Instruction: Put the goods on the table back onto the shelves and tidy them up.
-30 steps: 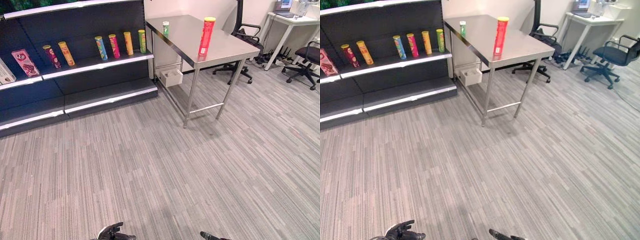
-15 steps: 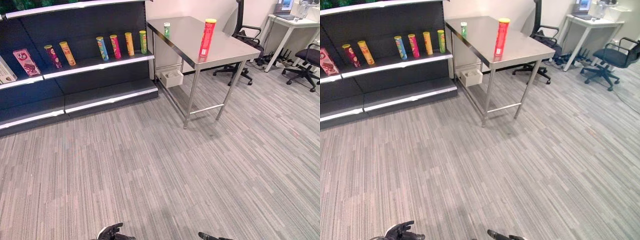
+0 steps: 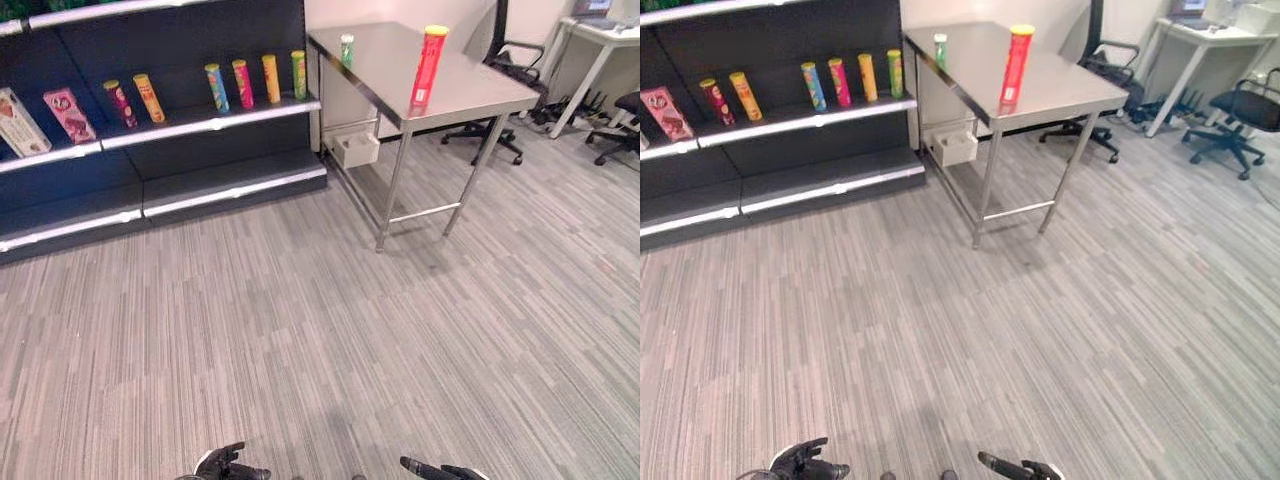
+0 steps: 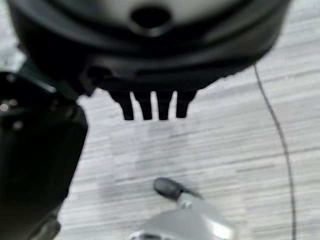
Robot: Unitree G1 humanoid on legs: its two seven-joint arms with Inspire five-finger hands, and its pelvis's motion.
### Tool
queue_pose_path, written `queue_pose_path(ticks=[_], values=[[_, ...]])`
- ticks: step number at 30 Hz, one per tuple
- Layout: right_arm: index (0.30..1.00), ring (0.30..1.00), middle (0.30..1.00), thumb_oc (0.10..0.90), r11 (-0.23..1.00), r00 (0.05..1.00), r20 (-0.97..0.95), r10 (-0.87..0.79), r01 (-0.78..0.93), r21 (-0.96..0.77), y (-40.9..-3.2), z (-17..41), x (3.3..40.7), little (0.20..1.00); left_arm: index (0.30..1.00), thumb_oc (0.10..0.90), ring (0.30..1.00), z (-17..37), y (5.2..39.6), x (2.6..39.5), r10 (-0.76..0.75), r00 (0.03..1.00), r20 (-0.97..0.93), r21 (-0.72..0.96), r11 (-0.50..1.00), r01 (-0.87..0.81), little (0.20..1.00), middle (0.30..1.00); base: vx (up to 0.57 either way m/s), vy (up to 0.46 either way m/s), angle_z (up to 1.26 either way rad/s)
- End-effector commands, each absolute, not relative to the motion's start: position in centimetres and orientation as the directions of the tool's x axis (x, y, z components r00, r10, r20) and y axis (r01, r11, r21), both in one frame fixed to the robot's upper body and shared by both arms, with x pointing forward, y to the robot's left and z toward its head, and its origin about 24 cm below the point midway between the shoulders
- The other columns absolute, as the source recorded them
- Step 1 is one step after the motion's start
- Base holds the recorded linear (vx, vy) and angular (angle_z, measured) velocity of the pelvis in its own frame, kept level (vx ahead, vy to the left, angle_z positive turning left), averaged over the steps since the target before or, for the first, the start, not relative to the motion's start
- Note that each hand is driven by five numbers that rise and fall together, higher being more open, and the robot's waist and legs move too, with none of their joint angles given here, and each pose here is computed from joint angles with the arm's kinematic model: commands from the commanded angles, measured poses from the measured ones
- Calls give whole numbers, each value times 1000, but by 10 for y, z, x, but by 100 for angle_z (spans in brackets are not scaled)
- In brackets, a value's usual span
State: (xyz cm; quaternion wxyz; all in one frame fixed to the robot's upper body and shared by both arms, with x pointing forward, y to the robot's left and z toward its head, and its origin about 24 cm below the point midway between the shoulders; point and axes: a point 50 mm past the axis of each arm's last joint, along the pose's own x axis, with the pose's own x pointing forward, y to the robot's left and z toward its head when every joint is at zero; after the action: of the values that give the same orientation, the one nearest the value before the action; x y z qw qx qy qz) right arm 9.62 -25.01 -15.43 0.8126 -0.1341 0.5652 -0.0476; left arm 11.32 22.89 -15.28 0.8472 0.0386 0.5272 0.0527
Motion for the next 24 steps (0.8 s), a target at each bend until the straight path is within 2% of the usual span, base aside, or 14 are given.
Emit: queue_pose_path(ticks=[1, 6, 14, 20, 24], values=[[900, 900, 900, 800, 937, 437, -854, -282, -66, -343, -274, -140, 112, 900, 900, 800, 900, -144, 232, 139, 137, 515, -846, 142, 989, -29, 900, 900, -12, -136, 12], [900, 900, 900, 800, 931, 461, -836, -298, -52, -360, -277, -136, 117, 900, 900, 800, 900, -140, 229, 149, 141, 545, -826, 133, 990, -54, 900, 900, 45, -77, 29], [900, 900, 900, 800, 918, 522, -803, -288, -88, -387, -278, -128, 138, 900, 900, 800, 900, -142, 231, 142, 153, 532, -833, 132, 988, -77, 900, 900, 264, 84, 3], [900, 900, 900, 800, 924, 511, -827, -233, -148, -352, -263, -134, 135, 900, 900, 800, 900, -148, 241, 119, 185, 477, -860, 149, 983, -111, 900, 900, 363, 162, -53], [900, 900, 900, 800, 930, 491, -844, -218, -159, -333, -258, -138, 132, 900, 900, 800, 900, -145, 248, 121, 199, 478, -856, 168, 980, -108, 900, 900, 277, 194, -28]])
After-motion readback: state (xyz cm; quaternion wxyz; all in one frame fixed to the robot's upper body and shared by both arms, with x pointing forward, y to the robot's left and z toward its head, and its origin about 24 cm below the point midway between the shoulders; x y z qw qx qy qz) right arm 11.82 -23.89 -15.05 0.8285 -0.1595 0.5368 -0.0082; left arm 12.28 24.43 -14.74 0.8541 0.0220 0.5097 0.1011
